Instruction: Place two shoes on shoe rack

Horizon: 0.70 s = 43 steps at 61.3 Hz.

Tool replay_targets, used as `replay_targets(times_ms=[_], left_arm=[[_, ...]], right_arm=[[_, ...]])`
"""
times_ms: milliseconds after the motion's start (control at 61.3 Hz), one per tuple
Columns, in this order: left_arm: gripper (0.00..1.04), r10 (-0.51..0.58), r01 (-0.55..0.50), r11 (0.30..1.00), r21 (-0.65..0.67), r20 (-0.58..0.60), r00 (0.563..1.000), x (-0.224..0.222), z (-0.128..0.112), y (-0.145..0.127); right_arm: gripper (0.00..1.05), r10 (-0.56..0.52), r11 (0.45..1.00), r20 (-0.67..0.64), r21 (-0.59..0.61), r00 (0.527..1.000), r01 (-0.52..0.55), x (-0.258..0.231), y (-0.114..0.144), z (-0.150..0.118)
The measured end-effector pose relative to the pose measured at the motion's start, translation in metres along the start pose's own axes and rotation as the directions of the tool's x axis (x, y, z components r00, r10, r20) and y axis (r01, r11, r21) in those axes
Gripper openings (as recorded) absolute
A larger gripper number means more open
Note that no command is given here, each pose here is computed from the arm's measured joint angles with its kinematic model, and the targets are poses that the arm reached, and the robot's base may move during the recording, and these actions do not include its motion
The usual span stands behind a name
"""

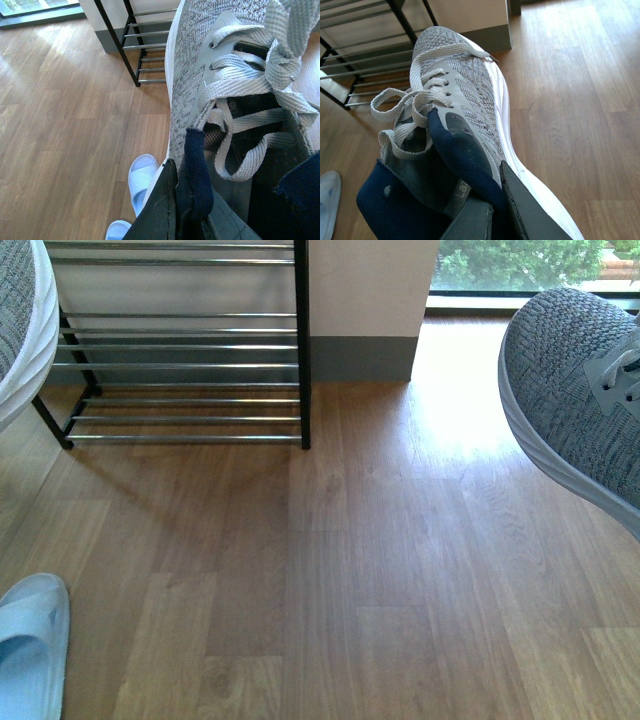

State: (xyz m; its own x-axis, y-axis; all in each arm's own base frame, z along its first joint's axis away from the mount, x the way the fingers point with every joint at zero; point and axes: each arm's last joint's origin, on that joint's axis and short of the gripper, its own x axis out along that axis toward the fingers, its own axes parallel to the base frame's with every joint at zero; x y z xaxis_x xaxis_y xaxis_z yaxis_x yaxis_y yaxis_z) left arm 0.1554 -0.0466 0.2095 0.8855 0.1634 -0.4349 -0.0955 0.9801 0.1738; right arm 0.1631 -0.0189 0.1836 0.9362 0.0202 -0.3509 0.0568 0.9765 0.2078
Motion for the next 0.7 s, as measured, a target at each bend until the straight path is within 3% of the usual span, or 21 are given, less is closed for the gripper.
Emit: replay_targets(times_ms=[702], left_arm=[[0.02, -0.002, 0.002, 1.0, 0.001, 0.0, 1.0, -0.0002, 0.0, -0.0003]], right_arm=[[0.01, -0.002, 1.0, 0.0, 0.0, 1.0, 0.002, 0.0, -0.0002, 0.0]])
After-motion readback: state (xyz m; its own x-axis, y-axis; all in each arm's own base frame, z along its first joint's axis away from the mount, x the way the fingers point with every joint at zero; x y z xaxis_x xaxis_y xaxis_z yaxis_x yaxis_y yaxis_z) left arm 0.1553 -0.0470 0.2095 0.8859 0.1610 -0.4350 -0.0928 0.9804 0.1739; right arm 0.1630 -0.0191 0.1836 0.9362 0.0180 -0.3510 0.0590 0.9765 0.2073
